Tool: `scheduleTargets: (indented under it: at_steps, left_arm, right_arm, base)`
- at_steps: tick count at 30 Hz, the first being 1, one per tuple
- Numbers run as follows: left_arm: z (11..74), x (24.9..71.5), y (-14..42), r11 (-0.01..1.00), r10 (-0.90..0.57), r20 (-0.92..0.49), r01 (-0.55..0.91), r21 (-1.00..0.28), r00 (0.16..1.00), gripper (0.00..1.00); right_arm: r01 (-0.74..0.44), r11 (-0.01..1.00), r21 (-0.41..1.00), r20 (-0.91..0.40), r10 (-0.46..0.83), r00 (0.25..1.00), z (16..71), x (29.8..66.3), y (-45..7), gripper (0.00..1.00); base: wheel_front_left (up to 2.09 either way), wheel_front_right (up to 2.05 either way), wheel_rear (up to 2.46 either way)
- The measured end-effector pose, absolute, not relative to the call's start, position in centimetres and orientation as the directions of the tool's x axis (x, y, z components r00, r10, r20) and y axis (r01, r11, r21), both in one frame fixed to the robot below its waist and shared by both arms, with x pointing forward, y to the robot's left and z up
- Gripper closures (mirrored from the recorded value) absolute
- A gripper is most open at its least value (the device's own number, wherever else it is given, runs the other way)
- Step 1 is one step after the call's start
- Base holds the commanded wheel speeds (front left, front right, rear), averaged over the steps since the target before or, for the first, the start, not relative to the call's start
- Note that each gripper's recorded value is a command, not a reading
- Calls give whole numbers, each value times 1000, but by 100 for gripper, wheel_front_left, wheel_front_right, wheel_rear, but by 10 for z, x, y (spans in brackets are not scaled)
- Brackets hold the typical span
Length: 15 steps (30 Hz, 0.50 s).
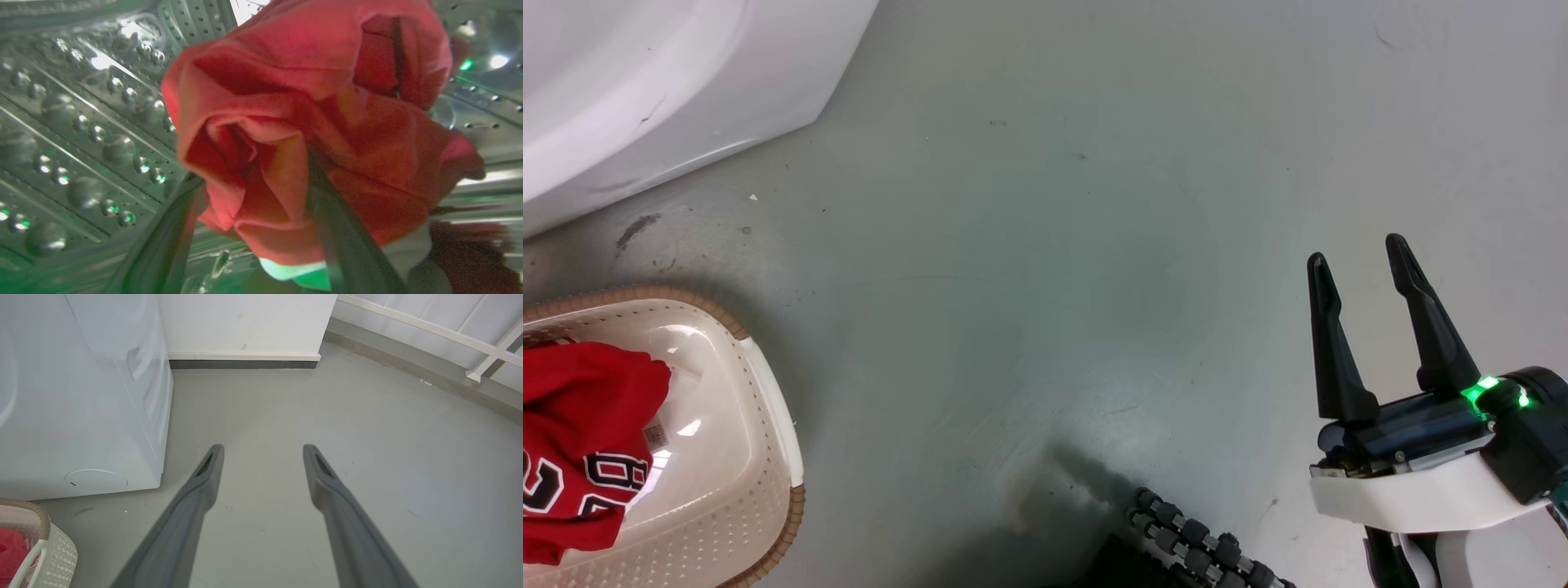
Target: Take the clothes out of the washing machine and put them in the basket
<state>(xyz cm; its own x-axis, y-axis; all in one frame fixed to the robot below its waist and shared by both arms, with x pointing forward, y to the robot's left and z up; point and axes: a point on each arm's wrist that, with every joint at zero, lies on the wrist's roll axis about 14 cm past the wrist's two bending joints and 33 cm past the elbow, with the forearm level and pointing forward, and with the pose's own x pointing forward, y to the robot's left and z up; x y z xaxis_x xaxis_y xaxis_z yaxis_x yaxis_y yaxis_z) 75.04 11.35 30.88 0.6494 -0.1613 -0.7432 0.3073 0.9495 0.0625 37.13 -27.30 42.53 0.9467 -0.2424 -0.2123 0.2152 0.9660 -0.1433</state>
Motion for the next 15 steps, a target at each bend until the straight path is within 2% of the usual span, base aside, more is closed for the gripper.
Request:
scheduleTargets:
  at_steps: [1,2,3,15]
  left_arm:
    - [306,749,112,953,-167,-746,300,46,645,0]
    - [305,750,111,957,-169,-743,289,34,647,17]
    - [304,749,111,957,-170,-743,287,30,647,100]
    - [322,763,123,962,-164,-669,267,53,725,100]
  right_arm:
    - [215,966,-143,-212,-242,947,425,371,-273,0]
    - [215,966,-142,-212,-242,947,425,371,-272,0]
    - [215,966,-142,-212,-242,947,425,371,-272,0]
    - [199,972,-127,-181,-220,959,432,380,-269,0]
  base:
    - [0,0,0]
    - [0,0,0]
    - [0,0,0]
    - [0,0,0]
